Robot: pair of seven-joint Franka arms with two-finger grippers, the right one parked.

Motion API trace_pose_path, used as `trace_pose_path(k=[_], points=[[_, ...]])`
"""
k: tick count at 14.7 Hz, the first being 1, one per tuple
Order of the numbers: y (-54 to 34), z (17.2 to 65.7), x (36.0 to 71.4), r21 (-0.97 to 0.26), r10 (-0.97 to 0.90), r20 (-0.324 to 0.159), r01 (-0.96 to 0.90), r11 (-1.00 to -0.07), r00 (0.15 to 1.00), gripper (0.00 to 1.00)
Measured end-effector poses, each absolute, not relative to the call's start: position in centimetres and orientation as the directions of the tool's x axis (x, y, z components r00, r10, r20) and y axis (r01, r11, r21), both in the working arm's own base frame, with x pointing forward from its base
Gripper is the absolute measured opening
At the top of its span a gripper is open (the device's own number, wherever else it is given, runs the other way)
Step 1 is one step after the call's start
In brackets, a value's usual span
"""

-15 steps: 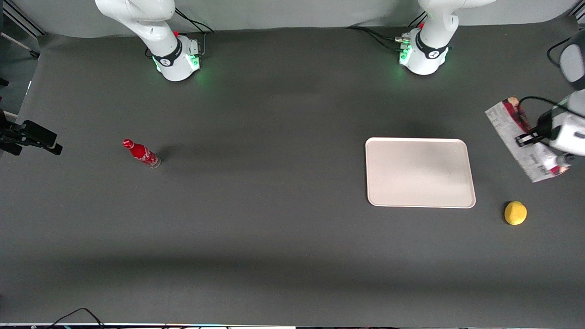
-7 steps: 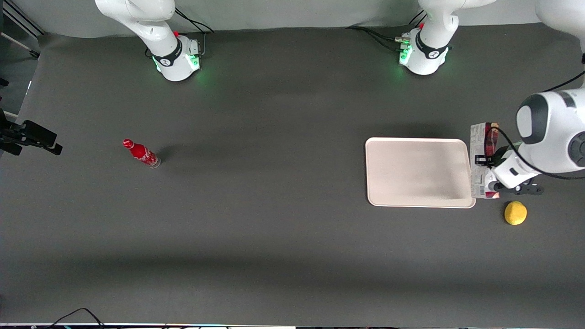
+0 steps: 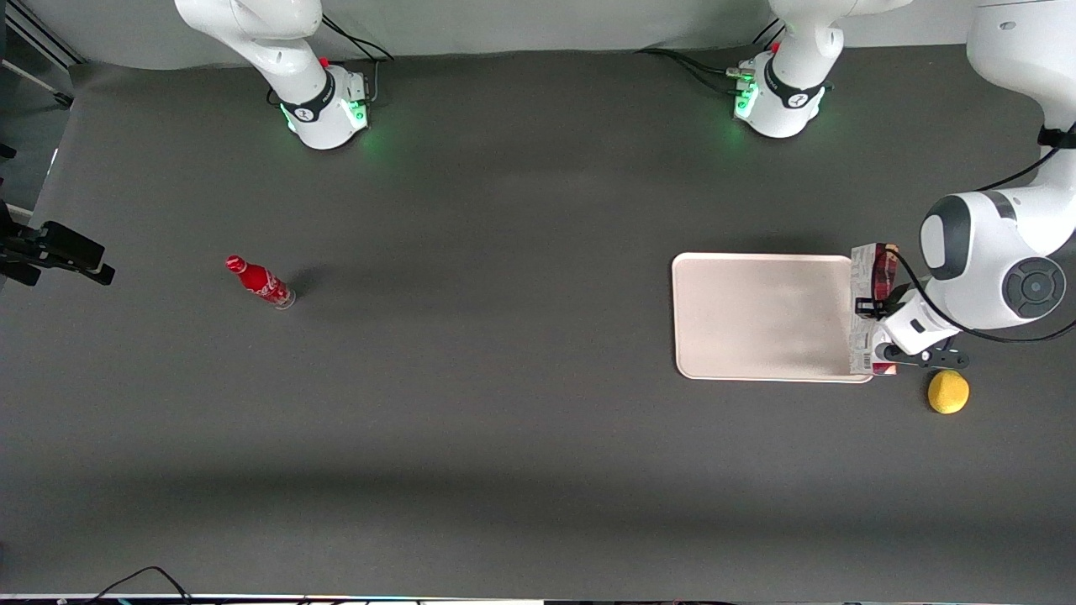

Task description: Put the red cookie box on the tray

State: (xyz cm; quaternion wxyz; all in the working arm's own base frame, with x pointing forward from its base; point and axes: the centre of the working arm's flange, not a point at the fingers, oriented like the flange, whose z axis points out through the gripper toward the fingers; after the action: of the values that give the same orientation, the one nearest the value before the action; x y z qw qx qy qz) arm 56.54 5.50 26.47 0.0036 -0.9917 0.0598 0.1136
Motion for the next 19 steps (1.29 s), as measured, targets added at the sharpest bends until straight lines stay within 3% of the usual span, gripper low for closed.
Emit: trace_pose_path(k=[7, 8, 12, 16, 19], points=[[5.4, 24.7, 56.3, 0.01, -0.119, -0.219, -0.119, -0.993, 0.969, 0.12], [5.4, 24.7, 56.3, 0.01, -0.118, -0.217, -0.119, -0.993, 0.969, 0.19], [5.5, 26.9, 57.7, 0.006, -0.115, -0.188, -0.116, -0.993, 0.975, 0.63], [5.6, 35.7, 60.0, 0.047, -0.088, -0.216, -0.08, -0.996, 0.972, 0.99], [5.6, 45.1, 59.1, 0.053, -0.067, -0.176, -0.059, -0.997, 0.982, 1.0]])
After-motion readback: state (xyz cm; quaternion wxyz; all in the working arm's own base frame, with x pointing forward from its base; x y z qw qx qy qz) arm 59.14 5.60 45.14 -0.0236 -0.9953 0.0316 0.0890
